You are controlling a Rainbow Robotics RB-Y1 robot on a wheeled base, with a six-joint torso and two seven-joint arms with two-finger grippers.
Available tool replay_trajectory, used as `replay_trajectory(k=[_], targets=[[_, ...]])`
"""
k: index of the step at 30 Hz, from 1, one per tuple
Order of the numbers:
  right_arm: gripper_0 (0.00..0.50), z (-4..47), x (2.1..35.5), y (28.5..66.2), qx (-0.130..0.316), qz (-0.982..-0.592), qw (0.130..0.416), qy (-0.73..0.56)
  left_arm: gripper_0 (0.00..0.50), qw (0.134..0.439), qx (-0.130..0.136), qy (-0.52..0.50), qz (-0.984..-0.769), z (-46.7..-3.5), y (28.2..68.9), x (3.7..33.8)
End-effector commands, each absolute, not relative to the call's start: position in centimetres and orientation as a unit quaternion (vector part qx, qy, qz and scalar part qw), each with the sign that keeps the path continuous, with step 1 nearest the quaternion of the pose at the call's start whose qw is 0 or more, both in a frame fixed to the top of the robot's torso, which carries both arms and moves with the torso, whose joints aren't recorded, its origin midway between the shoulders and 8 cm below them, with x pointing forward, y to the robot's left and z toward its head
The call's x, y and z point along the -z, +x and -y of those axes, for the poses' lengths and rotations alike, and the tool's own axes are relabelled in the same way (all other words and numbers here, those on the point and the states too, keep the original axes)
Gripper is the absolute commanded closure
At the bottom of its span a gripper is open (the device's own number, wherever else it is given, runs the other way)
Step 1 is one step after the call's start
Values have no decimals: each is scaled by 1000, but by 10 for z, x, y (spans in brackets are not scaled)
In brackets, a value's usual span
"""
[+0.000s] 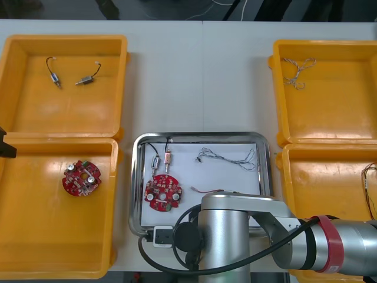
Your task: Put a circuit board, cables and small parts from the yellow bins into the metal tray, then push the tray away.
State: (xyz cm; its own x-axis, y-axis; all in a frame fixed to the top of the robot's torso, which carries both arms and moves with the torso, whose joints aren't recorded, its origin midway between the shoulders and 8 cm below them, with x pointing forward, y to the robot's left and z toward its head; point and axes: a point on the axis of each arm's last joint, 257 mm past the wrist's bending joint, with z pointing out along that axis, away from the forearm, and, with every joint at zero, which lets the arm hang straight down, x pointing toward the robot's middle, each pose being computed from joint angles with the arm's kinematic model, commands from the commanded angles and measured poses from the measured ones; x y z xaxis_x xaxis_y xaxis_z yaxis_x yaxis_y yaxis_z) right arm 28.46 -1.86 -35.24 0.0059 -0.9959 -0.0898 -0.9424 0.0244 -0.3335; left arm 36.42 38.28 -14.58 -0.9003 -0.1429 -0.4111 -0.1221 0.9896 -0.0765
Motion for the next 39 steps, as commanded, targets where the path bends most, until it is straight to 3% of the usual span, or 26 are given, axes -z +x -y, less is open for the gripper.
replay_trajectory(k=[1,2,9,14,17,39], targets=[[14,2,353,272,70,-709,164,-683,0,227,-2,-34,-973,-393,363,132],[30,2,352,273,70,-708,165,-683,0,227,-2,-34,-973,-393,363,132],[307,2,352,273,71,-708,165,-683,0,227,-2,-34,-973,-393,363,132],[437,3,352,275,73,-707,166,-684,0,227,-2,-34,-973,-393,363,132],[490,4,351,276,78,-704,166,-686,0,227,-2,-34,-973,-393,363,132],[500,6,337,299,118,-676,183,-704,0,227,-2,-34,-973,-393,363,132]])
